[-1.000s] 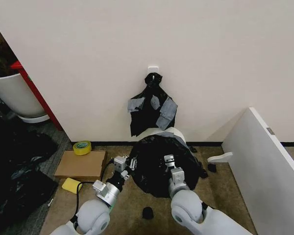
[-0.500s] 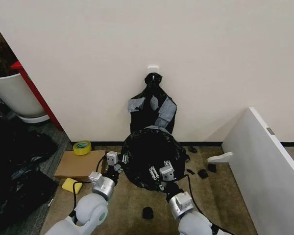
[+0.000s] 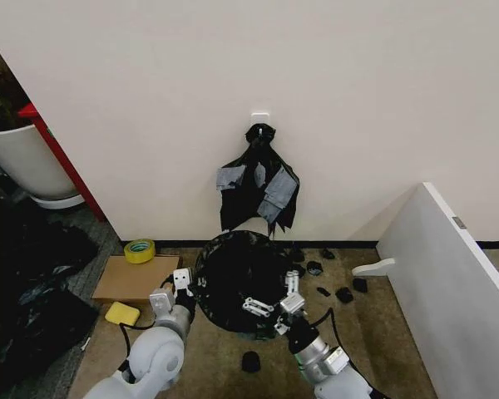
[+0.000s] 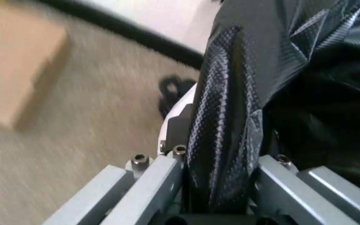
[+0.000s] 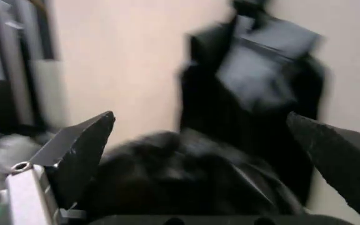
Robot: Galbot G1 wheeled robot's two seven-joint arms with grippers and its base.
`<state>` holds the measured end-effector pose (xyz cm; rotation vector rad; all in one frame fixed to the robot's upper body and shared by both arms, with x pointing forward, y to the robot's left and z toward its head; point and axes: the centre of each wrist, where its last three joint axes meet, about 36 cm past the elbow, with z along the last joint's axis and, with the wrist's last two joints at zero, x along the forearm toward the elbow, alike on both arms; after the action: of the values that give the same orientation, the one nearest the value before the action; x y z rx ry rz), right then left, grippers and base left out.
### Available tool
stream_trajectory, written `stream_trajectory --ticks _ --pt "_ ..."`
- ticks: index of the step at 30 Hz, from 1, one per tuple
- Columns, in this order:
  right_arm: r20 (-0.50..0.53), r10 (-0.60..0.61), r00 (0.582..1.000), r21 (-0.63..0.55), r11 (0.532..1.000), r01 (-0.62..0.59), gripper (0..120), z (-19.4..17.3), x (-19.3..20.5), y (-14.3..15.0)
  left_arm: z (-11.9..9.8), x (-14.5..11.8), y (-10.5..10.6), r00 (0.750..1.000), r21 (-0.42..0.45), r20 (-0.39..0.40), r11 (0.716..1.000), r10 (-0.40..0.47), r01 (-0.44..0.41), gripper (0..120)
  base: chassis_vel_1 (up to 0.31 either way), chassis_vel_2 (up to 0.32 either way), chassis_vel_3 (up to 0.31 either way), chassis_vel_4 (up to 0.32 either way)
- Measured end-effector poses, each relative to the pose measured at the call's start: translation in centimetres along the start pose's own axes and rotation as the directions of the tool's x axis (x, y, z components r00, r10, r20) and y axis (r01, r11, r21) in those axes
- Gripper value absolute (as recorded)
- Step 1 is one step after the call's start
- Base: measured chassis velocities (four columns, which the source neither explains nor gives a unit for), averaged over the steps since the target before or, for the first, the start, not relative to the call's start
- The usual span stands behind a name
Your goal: Place the garbage bag over the trash bin.
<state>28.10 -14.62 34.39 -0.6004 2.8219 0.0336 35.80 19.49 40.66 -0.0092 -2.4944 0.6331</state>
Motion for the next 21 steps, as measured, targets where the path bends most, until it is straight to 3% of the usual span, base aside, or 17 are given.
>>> stream_trajectory --ticks 3,9,15,21 --pt "-0.014 0.066 0.998 0.031 0.997 -0.066 100 0.6 0.2 -0.3 -2.8 -0.6 1.2 0.999 0.152 -0.033 0.988 -0.029 0.034 0 0.000 0.000 0.000 0.000" --pt "-0.020 0.156 0.988 0.044 0.987 -0.155 100 0.7 0.2 -0.5 -5.5 -1.9 4.2 0.995 0.306 -0.065 0.948 -0.070 0.087 0 0.000 0.000 0.000 0.000" --pt "-0.041 0.166 0.985 0.046 0.985 -0.164 100 1.3 0.6 -0.9 -6.9 -1.7 5.4 0.994 0.356 -0.085 0.930 -0.065 0.092 0 0.000 0.000 0.000 0.000" --pt "-0.056 0.085 0.995 0.004 0.996 -0.085 100 2.7 0.4 -0.8 -7.6 -1.0 5.1 0.993 0.363 -0.110 0.929 -0.038 0.076 0 0.000 0.000 0.000 0.000"
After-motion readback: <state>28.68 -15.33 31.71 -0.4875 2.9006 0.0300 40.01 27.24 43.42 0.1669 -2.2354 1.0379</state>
